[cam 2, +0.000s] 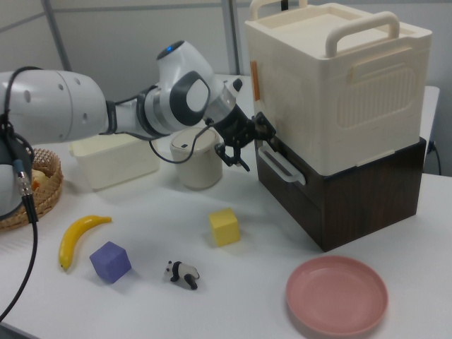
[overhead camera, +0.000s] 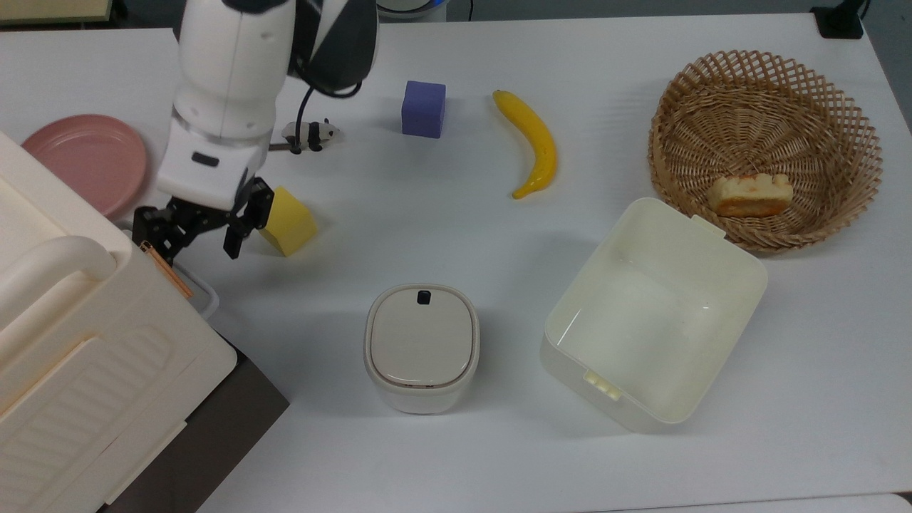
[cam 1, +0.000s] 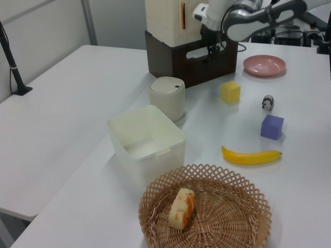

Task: Open the drawer
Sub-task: 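Grasp the drawer handle with the gripper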

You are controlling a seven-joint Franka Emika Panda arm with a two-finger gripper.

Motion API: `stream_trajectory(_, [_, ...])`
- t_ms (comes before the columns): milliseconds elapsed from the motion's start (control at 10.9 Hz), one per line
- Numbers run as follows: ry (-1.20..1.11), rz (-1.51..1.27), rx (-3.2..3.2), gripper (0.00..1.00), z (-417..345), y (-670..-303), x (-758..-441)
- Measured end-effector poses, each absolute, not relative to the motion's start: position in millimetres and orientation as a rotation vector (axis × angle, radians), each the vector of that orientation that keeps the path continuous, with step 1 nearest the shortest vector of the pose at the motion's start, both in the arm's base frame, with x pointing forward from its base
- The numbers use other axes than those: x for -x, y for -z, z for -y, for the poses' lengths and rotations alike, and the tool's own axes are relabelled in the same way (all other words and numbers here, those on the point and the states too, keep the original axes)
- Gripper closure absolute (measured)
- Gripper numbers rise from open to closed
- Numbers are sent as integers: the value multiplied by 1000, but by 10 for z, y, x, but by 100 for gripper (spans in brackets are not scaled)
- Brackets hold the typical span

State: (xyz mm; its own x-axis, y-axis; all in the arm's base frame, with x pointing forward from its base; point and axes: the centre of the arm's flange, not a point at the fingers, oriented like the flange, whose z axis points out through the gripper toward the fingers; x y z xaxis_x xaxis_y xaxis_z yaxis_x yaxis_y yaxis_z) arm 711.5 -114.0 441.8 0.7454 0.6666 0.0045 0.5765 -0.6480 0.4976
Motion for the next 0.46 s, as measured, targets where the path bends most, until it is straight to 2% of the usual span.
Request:
stream_trajectory(183, [-233, -976, -2436, 21, 1130, -4234, -7153])
stream_trajectory(366, [-233, -954, -2423, 55, 1144, -4157, -7159])
stream_trajectory(458, [-241, -944, -2424, 61, 1144, -4162, -7161])
